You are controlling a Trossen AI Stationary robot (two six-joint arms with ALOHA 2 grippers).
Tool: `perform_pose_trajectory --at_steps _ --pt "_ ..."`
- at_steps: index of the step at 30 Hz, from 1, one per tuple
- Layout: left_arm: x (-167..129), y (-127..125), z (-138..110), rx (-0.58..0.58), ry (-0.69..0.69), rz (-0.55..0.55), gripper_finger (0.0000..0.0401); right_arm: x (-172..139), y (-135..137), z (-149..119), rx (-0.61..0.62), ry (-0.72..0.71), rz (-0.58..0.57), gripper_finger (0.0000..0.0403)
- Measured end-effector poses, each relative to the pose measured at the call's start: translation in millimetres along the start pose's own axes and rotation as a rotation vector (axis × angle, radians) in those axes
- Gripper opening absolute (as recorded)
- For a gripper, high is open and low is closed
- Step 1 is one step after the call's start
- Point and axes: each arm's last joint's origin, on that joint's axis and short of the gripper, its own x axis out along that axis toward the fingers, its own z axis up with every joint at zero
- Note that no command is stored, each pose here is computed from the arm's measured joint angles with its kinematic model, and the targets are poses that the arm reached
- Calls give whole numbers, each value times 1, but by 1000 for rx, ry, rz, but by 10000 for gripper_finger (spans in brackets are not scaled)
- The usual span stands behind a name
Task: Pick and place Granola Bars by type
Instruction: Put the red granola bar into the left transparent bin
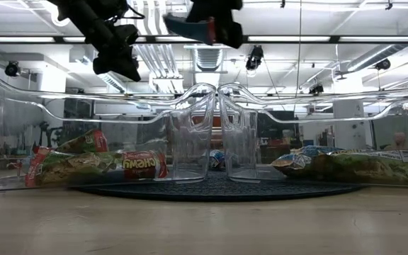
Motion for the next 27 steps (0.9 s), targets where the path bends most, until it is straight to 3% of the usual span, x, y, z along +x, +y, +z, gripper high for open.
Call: perform_pose_trajectory --at_steps 13,27 --pt "0 0 0 11 0 -3 0 53 32 14 6 47 38 54" --pt "-1 0 -1 23 -1 -4 0 70 30 11 58 108 24 55"
